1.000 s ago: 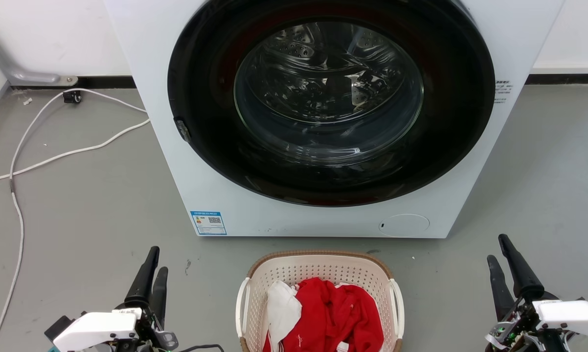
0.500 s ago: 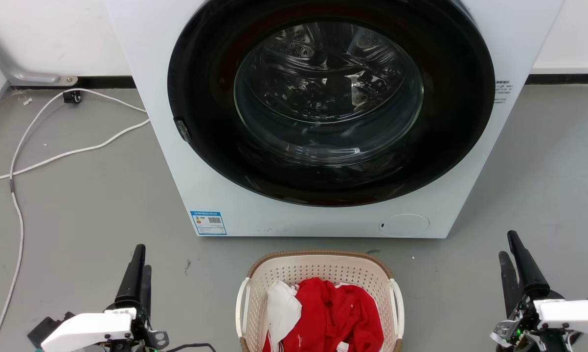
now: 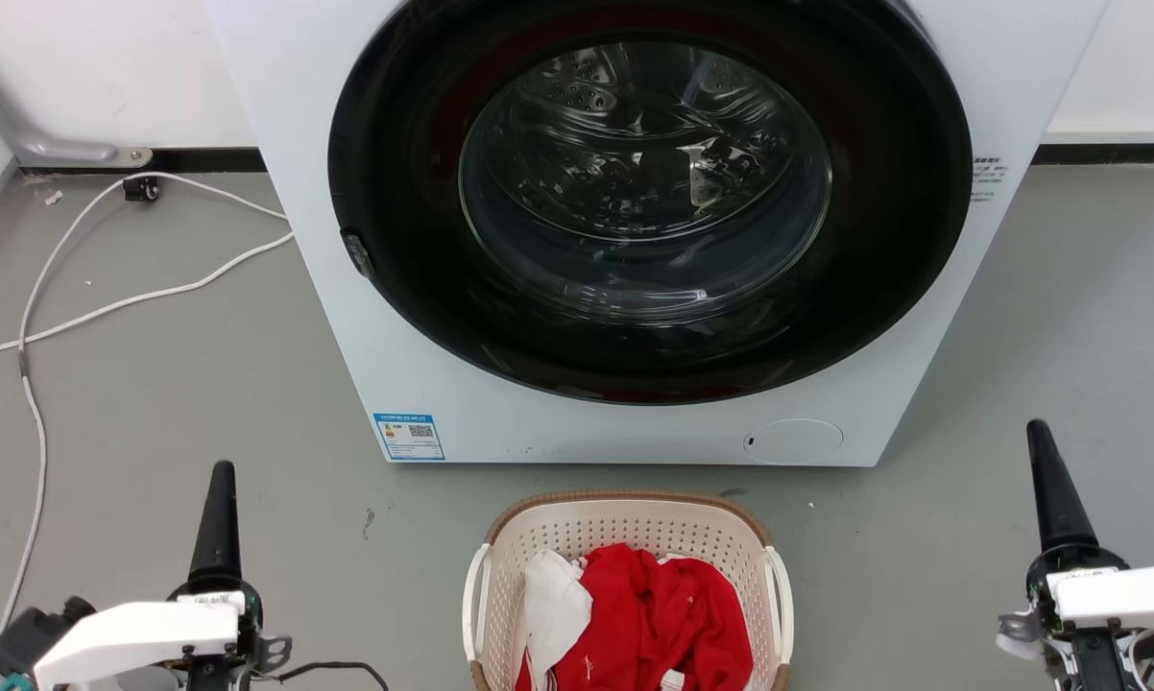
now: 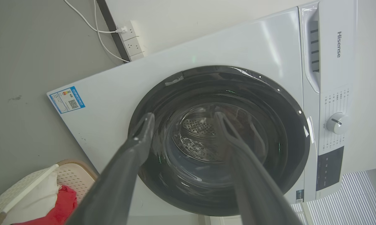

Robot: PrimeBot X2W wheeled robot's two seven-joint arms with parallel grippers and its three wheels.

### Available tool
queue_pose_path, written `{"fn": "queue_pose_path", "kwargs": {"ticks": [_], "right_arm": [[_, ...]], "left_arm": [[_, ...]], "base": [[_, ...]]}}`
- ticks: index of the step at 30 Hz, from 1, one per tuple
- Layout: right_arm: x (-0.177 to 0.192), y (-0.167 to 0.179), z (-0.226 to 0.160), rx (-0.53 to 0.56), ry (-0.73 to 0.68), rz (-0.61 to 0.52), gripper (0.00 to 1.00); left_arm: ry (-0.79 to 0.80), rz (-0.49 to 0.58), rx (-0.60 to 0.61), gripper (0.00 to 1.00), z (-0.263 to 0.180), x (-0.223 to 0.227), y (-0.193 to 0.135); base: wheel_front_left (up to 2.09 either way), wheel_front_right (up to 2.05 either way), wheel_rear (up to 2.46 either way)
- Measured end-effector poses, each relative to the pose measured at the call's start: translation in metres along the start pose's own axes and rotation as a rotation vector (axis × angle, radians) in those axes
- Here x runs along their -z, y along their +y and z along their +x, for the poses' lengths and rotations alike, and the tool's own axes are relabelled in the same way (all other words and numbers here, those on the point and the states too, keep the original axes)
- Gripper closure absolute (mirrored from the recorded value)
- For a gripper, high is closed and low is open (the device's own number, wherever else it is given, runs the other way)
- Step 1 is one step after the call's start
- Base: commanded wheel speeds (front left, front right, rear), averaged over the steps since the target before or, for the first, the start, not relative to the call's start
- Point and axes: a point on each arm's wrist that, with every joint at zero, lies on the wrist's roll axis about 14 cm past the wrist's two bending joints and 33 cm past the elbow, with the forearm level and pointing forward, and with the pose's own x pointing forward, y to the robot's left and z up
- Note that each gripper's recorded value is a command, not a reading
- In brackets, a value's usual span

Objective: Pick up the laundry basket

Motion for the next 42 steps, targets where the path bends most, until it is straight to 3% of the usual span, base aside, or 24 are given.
{"fn": "queue_pose_path", "kwargs": {"ticks": [15,28,42], "right_arm": [[0.001,0.053,0.003,-0.176,-0.033,-0.467,0.00],[0.007,0.067,-0.001,-0.236,-0.055,-0.707,0.00],[0.010,0.069,-0.005,-0.262,-0.074,-0.911,0.00]], "left_arm": [[-0.023,0.418,0.157,0.00,-0.002,0.008,-0.056],[0.007,0.739,0.309,0.00,-0.011,0.043,-0.090],[0.024,1.046,0.359,0.00,-0.020,0.070,-0.095]], "base": [[0.00,0.00,0.00],[0.00,0.00,0.00],[0.00,0.00,0.00]]}}
